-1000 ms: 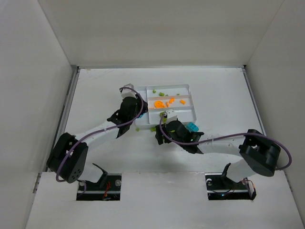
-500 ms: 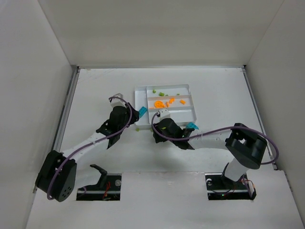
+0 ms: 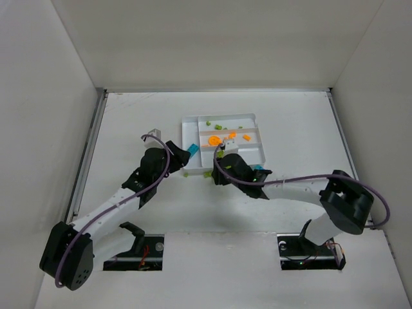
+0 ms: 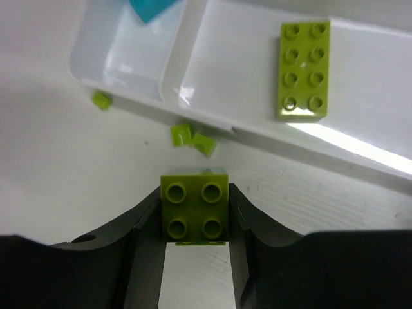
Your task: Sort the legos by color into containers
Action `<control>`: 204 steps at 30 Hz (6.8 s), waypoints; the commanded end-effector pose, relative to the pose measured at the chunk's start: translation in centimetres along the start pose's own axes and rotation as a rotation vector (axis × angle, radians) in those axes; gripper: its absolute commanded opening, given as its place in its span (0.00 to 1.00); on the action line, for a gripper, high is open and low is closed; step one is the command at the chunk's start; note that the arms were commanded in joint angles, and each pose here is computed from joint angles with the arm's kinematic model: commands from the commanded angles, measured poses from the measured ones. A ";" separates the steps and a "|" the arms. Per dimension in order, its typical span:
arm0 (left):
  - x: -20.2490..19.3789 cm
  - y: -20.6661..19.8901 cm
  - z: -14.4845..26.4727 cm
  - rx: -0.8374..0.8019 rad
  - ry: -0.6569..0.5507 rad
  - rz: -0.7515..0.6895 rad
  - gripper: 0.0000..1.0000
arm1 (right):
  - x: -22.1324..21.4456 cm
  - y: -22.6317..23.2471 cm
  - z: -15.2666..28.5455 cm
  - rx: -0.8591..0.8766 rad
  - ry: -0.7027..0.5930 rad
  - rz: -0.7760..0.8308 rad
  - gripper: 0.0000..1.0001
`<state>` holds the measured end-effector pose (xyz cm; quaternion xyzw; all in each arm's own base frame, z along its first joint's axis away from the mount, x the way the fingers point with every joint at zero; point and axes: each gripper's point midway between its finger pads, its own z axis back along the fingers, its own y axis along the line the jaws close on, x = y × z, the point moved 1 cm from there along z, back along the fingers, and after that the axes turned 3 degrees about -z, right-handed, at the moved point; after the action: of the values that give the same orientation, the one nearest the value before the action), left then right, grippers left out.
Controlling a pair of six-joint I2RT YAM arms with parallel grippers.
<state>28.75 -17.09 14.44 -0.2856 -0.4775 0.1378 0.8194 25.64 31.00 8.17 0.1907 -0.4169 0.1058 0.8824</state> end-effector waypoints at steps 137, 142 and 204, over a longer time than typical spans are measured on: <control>-5.0 -5.8 -9.9 -0.026 0.038 -0.127 0.27 | 7.9 -5.4 6.0 0.223 -0.344 -0.655 0.24; -4.8 -6.3 -10.0 -0.036 0.029 -0.120 0.44 | 8.2 -4.5 6.3 0.240 -0.342 -0.632 0.24; -3.2 -14.7 10.6 -0.732 -0.298 -0.505 0.61 | 10.3 6.8 14.3 0.928 0.102 -1.128 0.23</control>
<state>16.60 -26.91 21.50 -0.4192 -0.6167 -0.2149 0.6307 19.99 31.39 25.69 0.7164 -0.1316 -0.1955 0.6566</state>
